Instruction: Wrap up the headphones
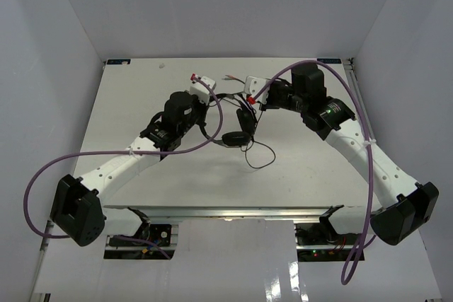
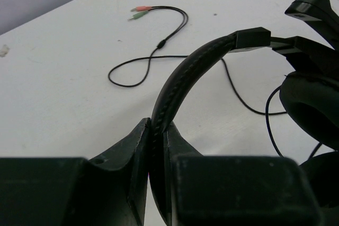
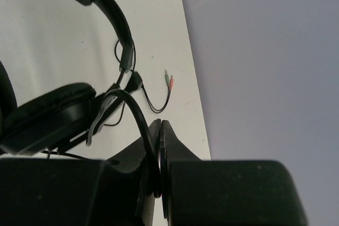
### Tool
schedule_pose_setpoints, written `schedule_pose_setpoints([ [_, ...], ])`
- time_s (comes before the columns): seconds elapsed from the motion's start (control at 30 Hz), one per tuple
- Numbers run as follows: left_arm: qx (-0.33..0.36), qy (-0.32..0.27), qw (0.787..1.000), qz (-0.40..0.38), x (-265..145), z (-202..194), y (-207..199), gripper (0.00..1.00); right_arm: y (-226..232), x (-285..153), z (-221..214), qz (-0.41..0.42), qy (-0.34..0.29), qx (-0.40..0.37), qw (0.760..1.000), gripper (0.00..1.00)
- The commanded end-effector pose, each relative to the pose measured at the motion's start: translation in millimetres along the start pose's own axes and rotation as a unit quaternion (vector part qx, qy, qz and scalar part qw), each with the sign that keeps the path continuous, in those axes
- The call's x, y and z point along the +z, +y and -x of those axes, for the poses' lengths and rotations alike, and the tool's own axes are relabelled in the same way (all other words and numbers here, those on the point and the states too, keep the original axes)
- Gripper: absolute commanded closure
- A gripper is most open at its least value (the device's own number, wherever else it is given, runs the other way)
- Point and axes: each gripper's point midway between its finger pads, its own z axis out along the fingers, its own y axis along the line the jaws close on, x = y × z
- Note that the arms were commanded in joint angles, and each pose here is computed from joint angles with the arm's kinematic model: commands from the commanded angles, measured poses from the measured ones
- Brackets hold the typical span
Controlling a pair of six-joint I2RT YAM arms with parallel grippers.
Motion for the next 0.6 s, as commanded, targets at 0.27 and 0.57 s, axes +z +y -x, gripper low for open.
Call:
schedule_pose_setpoints([
  [0.27,0.032,-0.05,0.998,0.036,-23,28,19,1.0,5,-24,39,0.045,-0.05,-0.059,0.996,0.92],
  [0.57,0.072,-0.088,0.992,-0.052,-27,55,-10,1.0,25,8,47,0.076,-0.079,-0.045,0.993,0.92],
])
